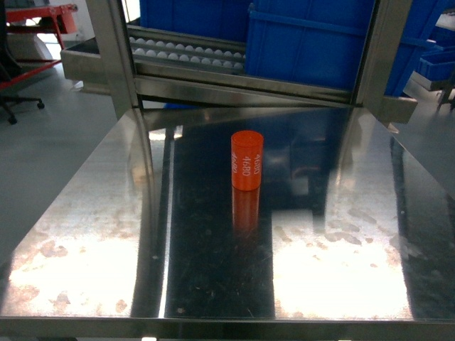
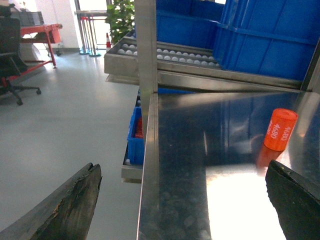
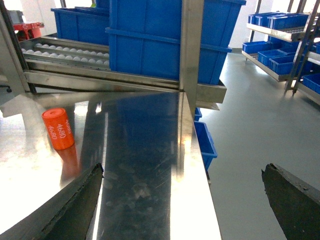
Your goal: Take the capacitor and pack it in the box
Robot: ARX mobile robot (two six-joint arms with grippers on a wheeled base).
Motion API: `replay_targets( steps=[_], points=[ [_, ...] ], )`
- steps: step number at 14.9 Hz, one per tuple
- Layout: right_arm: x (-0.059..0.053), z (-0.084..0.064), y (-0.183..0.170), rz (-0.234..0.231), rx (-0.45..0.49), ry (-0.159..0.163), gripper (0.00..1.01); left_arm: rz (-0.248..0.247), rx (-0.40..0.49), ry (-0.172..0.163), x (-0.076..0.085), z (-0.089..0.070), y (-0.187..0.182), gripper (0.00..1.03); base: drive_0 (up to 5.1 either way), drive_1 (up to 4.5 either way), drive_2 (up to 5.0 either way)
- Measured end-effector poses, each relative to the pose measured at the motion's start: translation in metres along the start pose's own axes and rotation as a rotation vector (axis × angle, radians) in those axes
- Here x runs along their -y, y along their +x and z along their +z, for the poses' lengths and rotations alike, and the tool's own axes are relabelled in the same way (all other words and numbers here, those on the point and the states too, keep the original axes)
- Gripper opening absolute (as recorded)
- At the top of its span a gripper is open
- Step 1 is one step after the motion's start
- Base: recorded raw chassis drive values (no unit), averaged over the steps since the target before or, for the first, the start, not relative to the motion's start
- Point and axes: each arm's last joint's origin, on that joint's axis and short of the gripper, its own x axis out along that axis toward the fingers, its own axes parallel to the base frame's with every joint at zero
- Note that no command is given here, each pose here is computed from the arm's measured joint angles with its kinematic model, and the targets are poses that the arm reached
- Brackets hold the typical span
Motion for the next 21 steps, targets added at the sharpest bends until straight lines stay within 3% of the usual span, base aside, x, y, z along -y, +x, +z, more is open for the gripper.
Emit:
replay_targets(
  steps=[21],
  points=[
    [0.0,0.0,0.0,0.0,0.0,0.0,0.98,0.0,0.0,0.0,0.0,0.0,0.0,0.98,0.0,0.0,0.0]
  ],
)
